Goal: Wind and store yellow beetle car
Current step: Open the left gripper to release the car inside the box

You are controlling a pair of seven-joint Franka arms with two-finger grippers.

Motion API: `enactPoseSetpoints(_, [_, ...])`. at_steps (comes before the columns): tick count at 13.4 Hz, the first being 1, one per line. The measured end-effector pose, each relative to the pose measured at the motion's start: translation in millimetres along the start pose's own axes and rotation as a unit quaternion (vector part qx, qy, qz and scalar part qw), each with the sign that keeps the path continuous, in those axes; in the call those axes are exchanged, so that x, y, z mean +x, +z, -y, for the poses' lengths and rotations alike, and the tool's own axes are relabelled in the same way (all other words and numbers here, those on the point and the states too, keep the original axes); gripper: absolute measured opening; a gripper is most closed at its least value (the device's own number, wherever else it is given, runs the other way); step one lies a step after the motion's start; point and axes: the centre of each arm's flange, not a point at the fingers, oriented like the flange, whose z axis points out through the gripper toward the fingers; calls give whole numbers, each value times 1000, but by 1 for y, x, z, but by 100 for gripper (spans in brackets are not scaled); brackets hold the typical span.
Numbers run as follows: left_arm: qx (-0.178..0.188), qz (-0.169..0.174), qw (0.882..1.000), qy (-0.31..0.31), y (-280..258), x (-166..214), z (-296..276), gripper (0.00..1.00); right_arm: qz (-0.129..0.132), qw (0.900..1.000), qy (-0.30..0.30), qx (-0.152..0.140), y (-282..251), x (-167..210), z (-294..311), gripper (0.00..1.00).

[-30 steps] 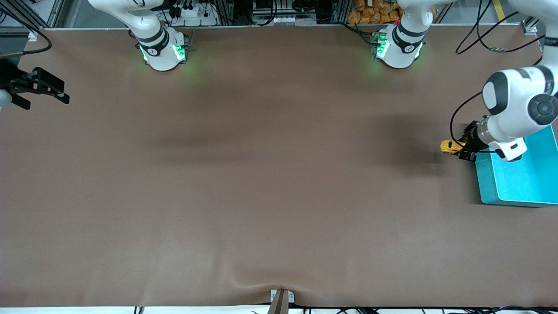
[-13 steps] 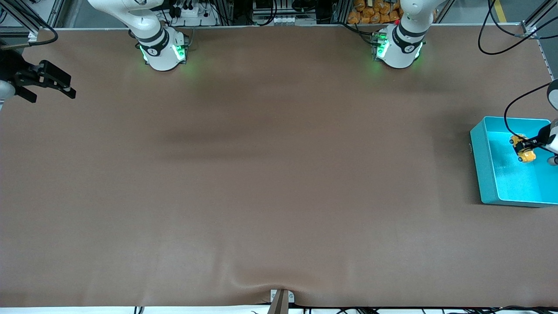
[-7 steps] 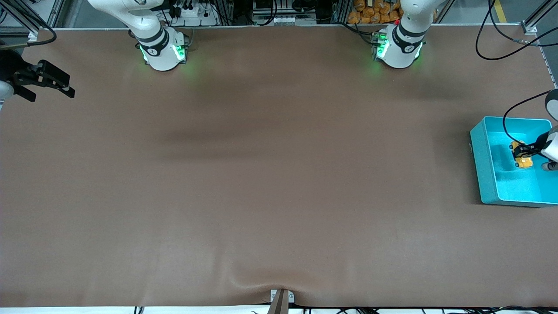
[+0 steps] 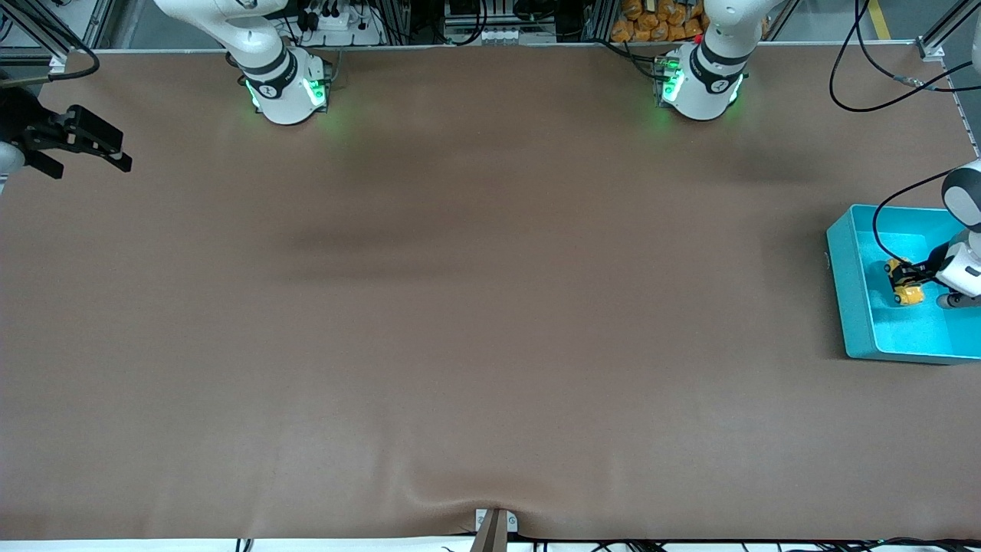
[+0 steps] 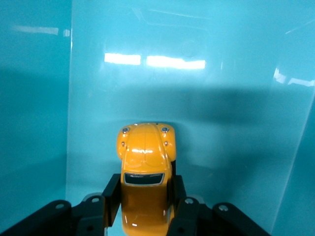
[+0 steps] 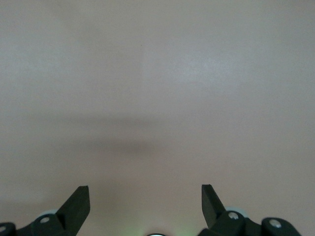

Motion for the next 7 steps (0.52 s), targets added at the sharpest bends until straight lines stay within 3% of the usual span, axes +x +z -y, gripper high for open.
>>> enactPoseSetpoints(2, [0, -1, 1000, 0, 0, 1, 0, 61, 0, 1000, 0, 0, 0, 0, 0, 100])
enactPoseSetpoints(5, [2, -9, 1000, 2, -5, 7, -1, 93, 0, 1000, 0, 0, 0, 0, 0, 100])
enactPoseSetpoints(6, [3, -15, 1000, 5, -10, 12, -4, 100, 0, 1000, 0, 0, 0, 0, 0, 100])
enactPoseSetpoints(7, [5, -24, 1000, 8, -18, 18, -6, 100, 1, 1000, 0, 0, 0, 0, 0, 100])
